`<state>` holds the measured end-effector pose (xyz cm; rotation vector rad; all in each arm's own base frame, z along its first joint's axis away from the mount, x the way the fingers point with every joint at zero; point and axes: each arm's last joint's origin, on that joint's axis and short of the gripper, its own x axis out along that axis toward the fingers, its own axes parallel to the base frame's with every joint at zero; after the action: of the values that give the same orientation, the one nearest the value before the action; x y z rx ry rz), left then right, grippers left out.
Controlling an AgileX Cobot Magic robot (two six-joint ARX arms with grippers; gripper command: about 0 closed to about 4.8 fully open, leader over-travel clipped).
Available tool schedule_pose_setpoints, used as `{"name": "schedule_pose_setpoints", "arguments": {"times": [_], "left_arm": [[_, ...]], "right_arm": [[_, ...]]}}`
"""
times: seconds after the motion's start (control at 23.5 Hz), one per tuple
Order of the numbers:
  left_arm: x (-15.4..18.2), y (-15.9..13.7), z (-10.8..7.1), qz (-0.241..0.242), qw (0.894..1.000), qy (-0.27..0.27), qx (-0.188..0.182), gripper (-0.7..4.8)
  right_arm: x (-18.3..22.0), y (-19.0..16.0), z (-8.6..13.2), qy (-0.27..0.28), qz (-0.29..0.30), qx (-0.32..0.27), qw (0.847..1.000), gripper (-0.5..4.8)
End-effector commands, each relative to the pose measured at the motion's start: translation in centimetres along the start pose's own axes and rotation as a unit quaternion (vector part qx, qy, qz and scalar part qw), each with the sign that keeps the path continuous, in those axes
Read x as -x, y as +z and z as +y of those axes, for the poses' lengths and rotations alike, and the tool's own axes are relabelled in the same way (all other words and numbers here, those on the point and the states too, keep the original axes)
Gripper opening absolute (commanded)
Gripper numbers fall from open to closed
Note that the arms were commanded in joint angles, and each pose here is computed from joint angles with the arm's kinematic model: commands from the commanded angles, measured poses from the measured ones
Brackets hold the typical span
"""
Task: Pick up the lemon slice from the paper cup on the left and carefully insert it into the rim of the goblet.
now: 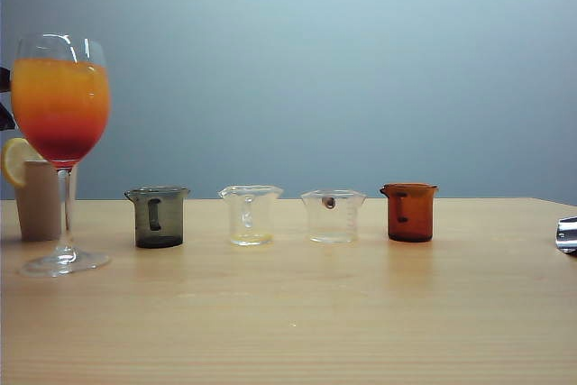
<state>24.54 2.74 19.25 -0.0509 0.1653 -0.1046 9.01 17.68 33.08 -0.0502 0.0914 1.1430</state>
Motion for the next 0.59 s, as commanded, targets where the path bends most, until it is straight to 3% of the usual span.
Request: {"name": "schedule_pose_setpoints", "arguments": {"times": [0.04,0.59], "left_arm": [[-0.02,0.29,-0.04,-0.009,1.0,-0.003,-0.002,2.15],[-0.02,0.21,-0.09,-0.005,1.0,-0.016,-0.026,2.14]], "right_arm": [[0.08,0.34,0.01,0.001,-0.012,0.001,1.0,-0.05],[-0.05,0.26,0.0,0.001,-0.009,0.001,1.0,-0.05]]}}
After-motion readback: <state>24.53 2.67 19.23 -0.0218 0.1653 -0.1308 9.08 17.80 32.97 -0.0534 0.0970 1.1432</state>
